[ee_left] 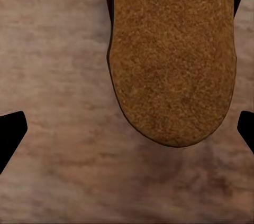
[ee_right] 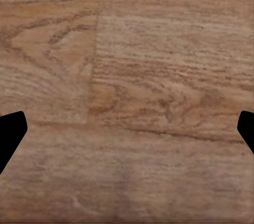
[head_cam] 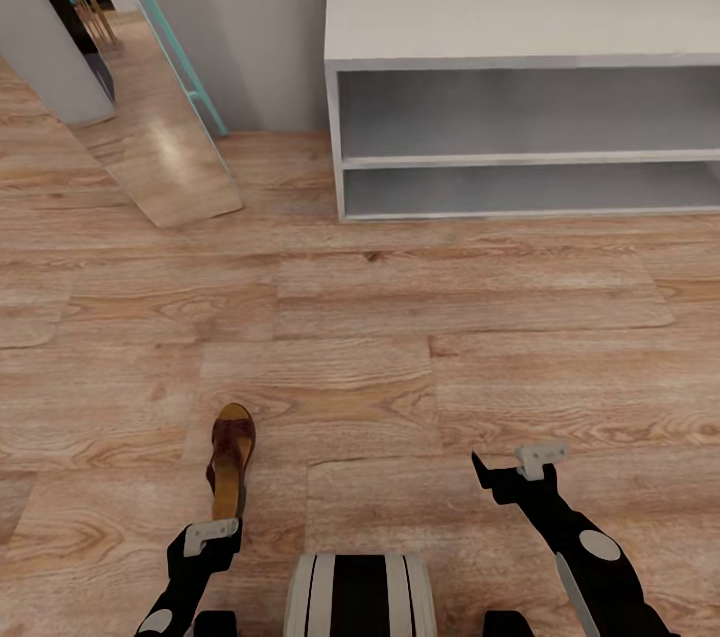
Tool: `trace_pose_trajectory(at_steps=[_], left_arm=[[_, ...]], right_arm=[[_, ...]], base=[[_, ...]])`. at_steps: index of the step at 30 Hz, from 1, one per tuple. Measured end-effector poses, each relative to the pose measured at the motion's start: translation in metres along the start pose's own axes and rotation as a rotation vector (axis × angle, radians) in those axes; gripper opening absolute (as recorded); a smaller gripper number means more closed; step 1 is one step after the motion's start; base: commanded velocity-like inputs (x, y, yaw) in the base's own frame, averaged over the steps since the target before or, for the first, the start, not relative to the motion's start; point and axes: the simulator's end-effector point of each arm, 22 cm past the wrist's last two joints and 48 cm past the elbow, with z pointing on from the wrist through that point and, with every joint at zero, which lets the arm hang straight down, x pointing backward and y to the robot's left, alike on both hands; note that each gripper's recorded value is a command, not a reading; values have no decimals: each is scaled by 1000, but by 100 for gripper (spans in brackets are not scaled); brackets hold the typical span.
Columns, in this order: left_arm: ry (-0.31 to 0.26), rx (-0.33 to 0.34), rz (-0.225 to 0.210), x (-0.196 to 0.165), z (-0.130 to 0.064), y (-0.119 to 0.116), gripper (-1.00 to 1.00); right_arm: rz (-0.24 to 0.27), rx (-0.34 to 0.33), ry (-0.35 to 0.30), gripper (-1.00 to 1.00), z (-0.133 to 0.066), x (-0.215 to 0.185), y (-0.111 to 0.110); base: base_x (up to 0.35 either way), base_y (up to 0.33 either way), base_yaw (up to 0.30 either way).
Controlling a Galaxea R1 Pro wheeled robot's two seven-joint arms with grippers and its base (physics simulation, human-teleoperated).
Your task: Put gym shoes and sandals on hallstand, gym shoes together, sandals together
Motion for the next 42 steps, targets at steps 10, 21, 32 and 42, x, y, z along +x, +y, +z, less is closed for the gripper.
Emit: trace_pose_trajectory(at_steps=[10,21,32,42], left_arm=[[1,1,-1,1,0,-1,100],[1,2,-1,1,0,-2,100],[1,-1,-1,1,0,-1,100],[3,0,0,1,0,-2,100]], right_arm=[[0,1,0,100,0,0,0],[-1,1,1,100,0,1,0],[-1,1,2,100,0,1,0],[-1,1,3,100,0,1,0]], base=[[0,0,0],[4,0,0],[105,0,0],[13,0,0]])
